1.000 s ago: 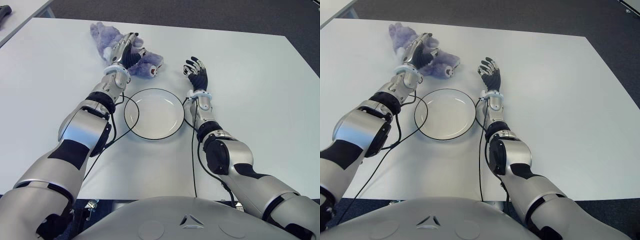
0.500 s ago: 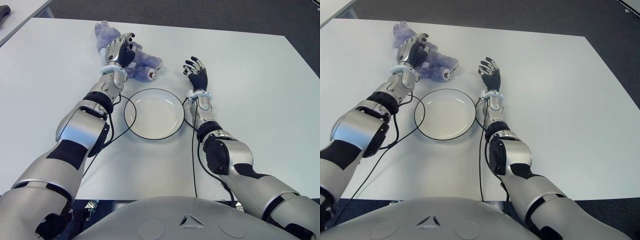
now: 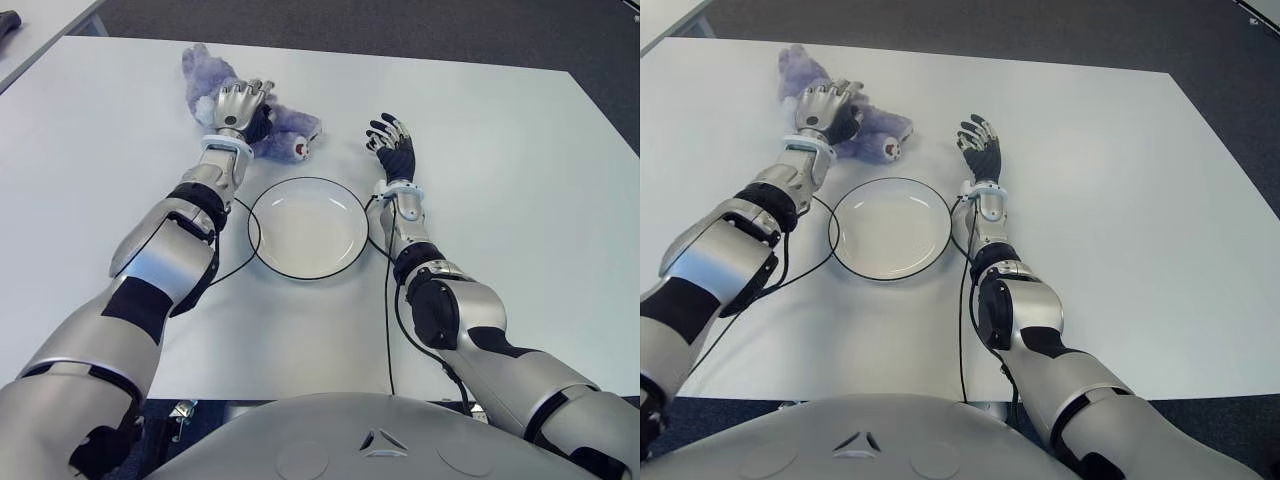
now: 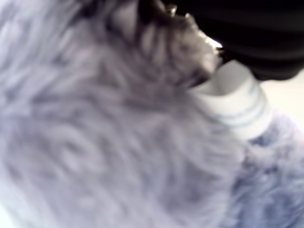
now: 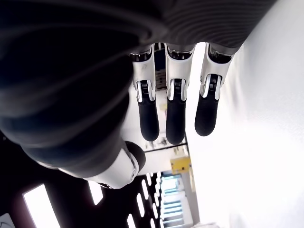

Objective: Put the doll into the plate.

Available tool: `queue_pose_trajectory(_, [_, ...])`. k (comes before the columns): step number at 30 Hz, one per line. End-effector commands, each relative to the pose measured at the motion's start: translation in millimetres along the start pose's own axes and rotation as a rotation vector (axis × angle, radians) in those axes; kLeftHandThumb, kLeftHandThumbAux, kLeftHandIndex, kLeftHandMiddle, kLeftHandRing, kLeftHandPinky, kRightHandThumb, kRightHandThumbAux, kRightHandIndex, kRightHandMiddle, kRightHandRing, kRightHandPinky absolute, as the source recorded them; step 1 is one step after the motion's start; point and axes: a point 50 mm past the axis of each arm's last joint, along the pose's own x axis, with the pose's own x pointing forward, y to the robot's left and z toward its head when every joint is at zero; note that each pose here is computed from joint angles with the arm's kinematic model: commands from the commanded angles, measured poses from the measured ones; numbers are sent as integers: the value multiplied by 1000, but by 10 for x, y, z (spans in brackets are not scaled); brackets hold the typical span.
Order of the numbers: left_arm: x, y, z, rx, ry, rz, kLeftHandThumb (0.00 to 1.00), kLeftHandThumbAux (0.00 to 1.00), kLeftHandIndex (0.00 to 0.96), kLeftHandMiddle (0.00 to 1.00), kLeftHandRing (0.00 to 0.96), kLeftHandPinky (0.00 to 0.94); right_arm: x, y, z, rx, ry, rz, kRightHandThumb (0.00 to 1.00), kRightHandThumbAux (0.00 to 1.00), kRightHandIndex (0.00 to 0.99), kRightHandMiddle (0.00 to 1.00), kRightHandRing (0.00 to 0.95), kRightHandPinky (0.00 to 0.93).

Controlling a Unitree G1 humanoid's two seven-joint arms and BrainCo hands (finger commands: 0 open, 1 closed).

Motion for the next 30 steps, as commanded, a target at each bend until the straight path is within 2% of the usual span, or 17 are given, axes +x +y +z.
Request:
queue_pose_trajectory(1, [-398, -536, -339, 50, 124, -266, 836, 645, 382, 495, 578, 599, -718, -253, -996, 58, 430, -125, 632, 871, 178, 273, 272, 281])
queue_pose_trajectory(3, [-400, -544, -313, -16, 141, -257, 845, 661, 390, 538, 664, 688, -719, -252, -997, 62, 430, -124, 634, 870, 176, 272, 271, 279])
queue_pose_trajectory(5, [-403, -552, -281, -58, 146, -245, 848, 663, 398, 535, 702, 722, -720, -251, -998, 65, 429, -124, 626, 869, 173, 271, 271, 280])
queue_pose_trajectory(10, [-405, -557, -265, -114, 164, -238, 849, 665, 402, 532, 729, 723, -723, -250, -1000, 72, 429, -128, 641, 868, 172, 272, 270, 280])
queue_pose_trajectory(16, [-371, -528, -227, -168, 175, -228, 850, 666, 404, 528, 730, 667, -724, -245, -1001, 77, 430, -133, 652, 869, 175, 273, 271, 282])
queue_pose_trajectory(22, [-358, -517, -205, -174, 161, -227, 851, 666, 404, 528, 728, 675, -723, -238, -1000, 78, 430, -132, 684, 868, 177, 276, 276, 289])
queue_pose_trajectory(30, [-312, -465, -159, -157, 113, -211, 849, 666, 405, 519, 719, 668, -718, -225, -997, 77, 431, -130, 651, 873, 177, 270, 272, 287])
